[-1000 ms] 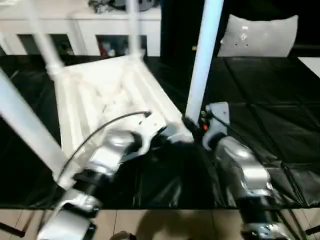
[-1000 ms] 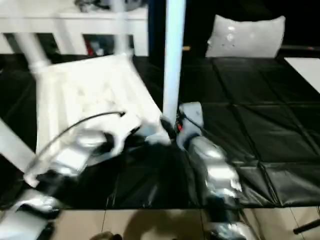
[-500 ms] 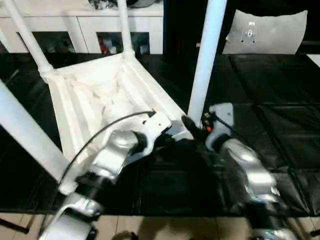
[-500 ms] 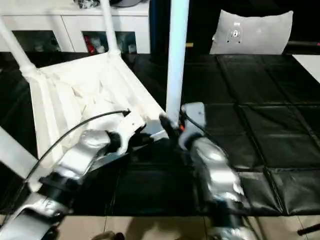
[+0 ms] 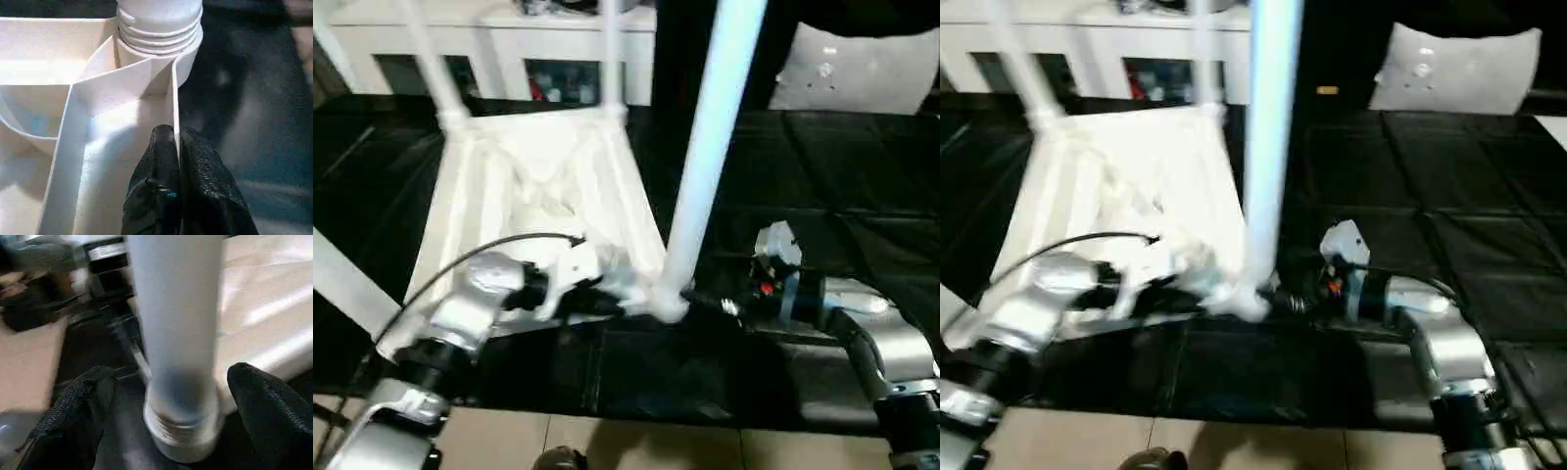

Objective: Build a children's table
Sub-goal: Rotate leg to tighten

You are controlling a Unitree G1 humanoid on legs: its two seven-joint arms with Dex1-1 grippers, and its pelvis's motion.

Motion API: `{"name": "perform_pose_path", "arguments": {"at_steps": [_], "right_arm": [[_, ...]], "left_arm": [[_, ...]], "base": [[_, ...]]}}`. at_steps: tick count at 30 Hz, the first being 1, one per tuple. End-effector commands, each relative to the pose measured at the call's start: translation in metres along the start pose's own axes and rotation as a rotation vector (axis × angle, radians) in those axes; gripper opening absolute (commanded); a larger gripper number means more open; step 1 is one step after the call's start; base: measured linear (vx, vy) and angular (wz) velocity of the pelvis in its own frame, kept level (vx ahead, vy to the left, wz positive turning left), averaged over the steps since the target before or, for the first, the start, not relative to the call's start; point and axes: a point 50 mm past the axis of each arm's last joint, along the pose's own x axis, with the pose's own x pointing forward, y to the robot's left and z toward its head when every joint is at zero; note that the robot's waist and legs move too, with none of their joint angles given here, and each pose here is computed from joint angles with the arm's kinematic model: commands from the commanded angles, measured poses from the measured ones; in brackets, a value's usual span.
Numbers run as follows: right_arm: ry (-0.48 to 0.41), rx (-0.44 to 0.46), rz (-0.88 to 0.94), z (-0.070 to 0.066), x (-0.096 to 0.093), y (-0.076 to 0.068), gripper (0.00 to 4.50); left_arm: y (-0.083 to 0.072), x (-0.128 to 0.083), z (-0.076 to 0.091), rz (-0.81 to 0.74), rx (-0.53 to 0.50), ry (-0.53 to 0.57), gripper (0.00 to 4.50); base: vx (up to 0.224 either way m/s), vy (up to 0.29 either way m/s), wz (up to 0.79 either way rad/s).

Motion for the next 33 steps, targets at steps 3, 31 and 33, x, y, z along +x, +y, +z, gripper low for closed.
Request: {"name": "perform_pose_path", "arguments": {"at_steps": [3, 31, 33], "right_arm": [[0.008, -0.011, 0.084, 0.002, 0.008, 0.001, 3.60], [-0.001, 0.162, 0.232, -0.005, 0.027, 0.019, 2.07], [-0.005, 0.151, 0.131, -0.010, 0.040, 0.022, 2.07]], "left_arm": [[-0.004, 0.006, 0.012, -0.165, 0.107, 0.018, 0.00], [0.002, 0.015, 0.023, -0.108, 0.075, -0.055, 0.00], [0.005, 0.022, 0.027, -0.015, 0.048, -0.068, 0.00]], "base": [[0.000, 0.000, 0.00], [0.000, 0.000, 0.00], [0.000, 0.000, 0.00]]}}
